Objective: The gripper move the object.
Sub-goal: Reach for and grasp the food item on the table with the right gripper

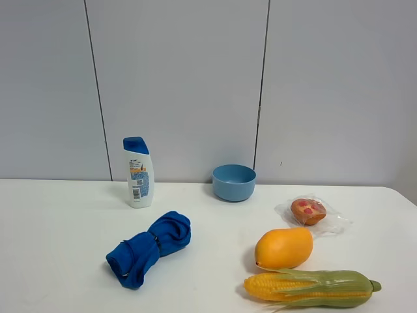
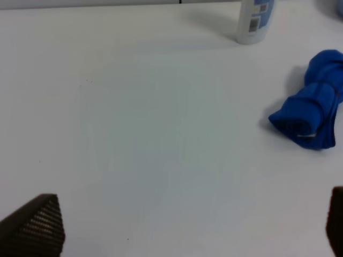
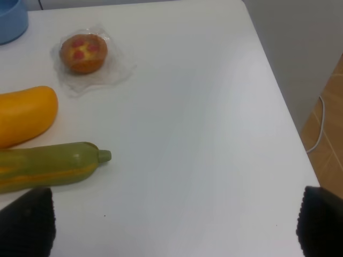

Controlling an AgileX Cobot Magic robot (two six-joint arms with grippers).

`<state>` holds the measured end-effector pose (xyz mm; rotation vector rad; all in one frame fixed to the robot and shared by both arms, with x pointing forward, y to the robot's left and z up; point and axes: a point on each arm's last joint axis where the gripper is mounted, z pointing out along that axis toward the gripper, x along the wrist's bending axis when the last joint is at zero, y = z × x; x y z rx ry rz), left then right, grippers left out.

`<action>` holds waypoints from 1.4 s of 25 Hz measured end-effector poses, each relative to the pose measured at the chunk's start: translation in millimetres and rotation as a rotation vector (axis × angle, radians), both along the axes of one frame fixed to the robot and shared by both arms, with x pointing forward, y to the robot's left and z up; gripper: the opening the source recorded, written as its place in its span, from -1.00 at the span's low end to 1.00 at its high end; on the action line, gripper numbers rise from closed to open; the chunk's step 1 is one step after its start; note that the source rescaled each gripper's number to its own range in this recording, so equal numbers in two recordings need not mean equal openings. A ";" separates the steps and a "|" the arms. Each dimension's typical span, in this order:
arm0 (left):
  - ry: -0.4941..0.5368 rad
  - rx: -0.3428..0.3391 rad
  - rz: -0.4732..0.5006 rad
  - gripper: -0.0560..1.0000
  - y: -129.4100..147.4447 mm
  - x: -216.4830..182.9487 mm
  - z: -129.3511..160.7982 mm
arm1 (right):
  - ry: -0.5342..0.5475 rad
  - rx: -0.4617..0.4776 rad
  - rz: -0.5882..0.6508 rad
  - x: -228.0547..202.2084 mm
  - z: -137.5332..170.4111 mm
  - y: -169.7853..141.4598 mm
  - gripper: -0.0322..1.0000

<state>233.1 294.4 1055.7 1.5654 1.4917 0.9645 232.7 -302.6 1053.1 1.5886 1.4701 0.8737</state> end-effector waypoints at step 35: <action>0.000 -0.001 -0.001 1.00 -0.1 0.0 0.0 | 0.087 0.033 -0.015 35.9 34.1 -1.7 0.74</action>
